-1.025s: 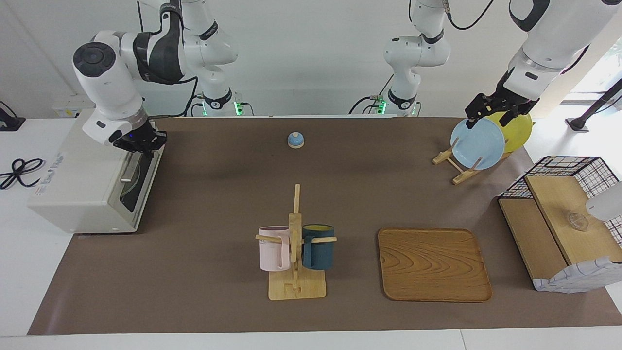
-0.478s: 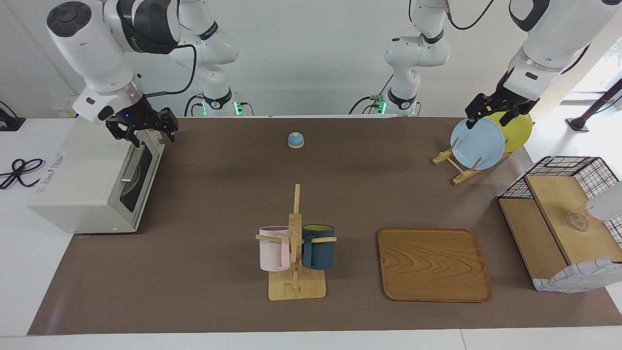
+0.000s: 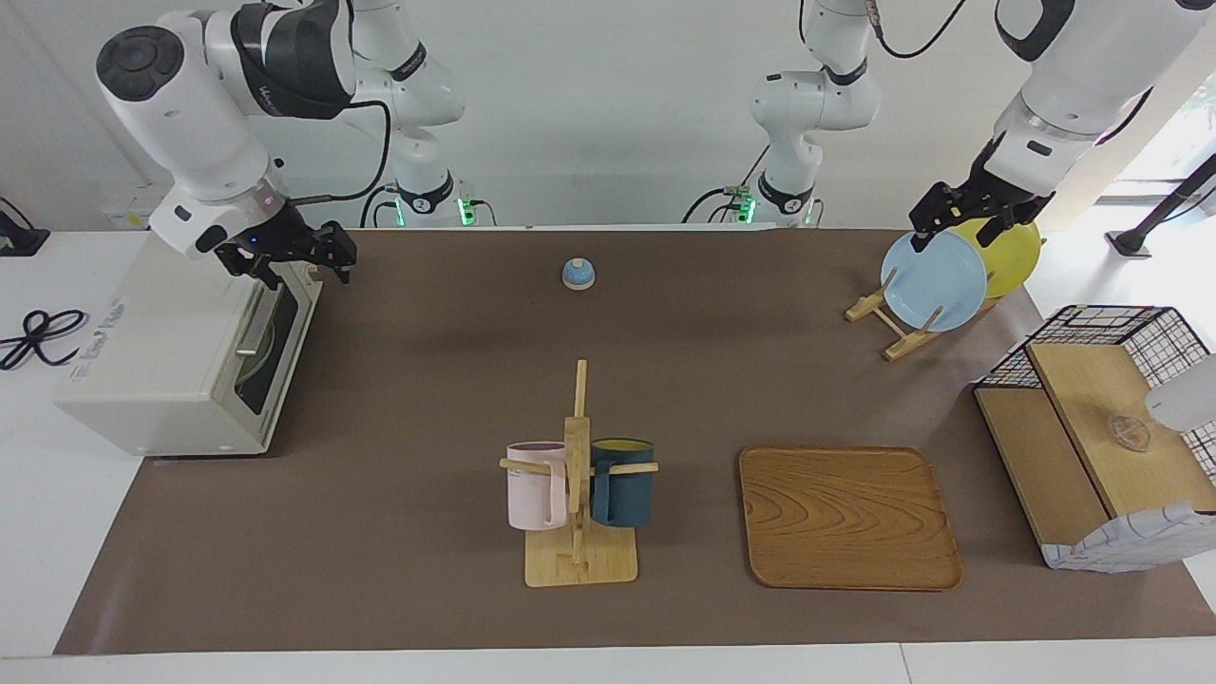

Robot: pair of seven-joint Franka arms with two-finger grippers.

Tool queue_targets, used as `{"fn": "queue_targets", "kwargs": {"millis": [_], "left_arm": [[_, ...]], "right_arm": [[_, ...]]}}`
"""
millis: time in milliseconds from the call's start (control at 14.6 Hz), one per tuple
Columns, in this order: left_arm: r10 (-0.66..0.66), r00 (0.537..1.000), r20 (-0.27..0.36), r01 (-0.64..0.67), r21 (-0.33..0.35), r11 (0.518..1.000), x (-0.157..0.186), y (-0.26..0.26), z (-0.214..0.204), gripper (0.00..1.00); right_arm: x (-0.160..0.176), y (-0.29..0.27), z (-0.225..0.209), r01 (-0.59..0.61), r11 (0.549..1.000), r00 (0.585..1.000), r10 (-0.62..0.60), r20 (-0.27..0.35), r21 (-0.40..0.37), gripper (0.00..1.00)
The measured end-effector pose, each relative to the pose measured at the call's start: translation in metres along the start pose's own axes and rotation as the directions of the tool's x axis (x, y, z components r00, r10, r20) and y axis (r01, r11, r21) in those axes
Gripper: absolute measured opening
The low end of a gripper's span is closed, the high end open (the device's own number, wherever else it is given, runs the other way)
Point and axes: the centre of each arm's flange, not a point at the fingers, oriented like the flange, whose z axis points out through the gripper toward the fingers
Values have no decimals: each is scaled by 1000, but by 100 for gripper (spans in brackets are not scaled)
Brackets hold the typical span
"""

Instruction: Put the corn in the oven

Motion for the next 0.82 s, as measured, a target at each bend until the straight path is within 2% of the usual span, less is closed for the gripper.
{"fn": "queue_targets", "kwargs": {"millis": [820], "left_arm": [[0,1000,0,0,0,1000,0,0,0,100]], "right_arm": [[1,8,-20,-19,1000,999,19,-43,-3,100]]}}
